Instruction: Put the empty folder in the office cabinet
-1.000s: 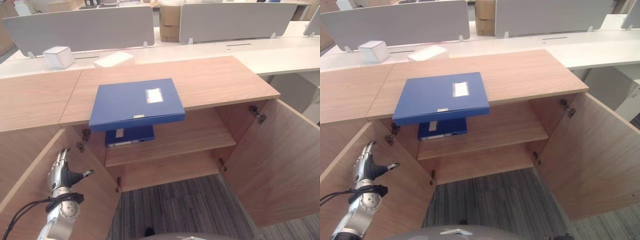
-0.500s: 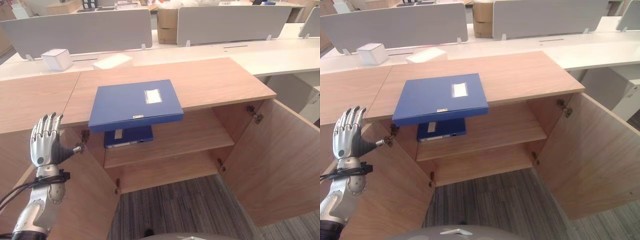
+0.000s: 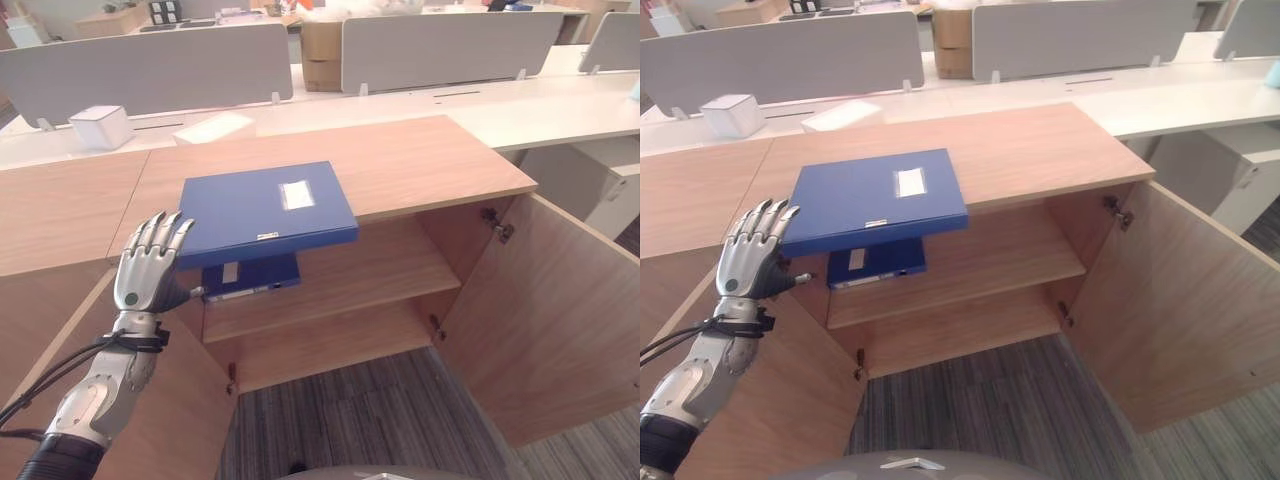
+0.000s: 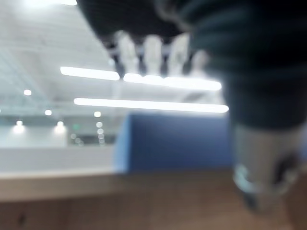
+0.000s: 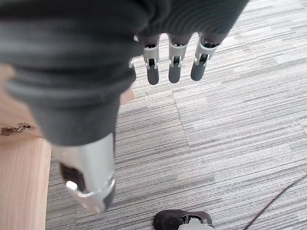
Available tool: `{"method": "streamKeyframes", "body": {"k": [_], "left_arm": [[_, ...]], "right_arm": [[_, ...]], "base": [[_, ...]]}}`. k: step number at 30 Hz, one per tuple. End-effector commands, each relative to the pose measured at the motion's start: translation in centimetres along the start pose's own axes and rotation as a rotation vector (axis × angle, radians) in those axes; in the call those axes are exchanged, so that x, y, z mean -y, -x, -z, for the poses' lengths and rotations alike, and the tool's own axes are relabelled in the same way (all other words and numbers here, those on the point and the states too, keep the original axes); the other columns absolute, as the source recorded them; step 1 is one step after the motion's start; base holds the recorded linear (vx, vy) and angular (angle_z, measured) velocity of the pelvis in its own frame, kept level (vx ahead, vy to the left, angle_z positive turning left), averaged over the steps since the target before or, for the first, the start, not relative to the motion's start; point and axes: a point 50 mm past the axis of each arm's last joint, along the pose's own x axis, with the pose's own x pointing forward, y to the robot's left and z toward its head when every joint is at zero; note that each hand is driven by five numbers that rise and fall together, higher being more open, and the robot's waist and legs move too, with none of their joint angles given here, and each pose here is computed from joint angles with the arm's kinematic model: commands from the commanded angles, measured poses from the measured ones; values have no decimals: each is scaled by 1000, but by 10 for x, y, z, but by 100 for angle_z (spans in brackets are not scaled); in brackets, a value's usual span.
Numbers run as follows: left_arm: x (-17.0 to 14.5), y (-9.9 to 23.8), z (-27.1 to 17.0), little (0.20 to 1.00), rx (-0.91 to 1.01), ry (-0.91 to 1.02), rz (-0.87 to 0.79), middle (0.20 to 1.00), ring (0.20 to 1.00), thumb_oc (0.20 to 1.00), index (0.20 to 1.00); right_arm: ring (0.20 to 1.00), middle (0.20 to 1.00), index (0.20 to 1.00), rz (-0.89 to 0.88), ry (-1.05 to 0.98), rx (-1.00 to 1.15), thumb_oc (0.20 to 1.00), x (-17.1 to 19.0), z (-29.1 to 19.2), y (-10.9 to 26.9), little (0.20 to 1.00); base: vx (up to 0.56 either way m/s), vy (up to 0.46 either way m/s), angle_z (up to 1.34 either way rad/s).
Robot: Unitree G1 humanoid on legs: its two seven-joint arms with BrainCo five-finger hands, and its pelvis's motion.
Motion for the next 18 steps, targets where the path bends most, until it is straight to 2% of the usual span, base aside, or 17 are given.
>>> {"method": "streamKeyframes", "body": {"k": [1,18], "left_arm": [[-33,-31,-6,1000,90,-73,-127,1000,1000,1000,1000],[-16,-77,-47,1000,253,-176,-79,1000,1000,1000,1000]], "right_arm": [[1000,1000,1000,38,29,2,1000,5,-8,-1,1000],[1000,1000,1000,94,-4,-13,1000,18,-6,-1,1000]], "base": [[9,-8,-8],[2,0,-2]]}}
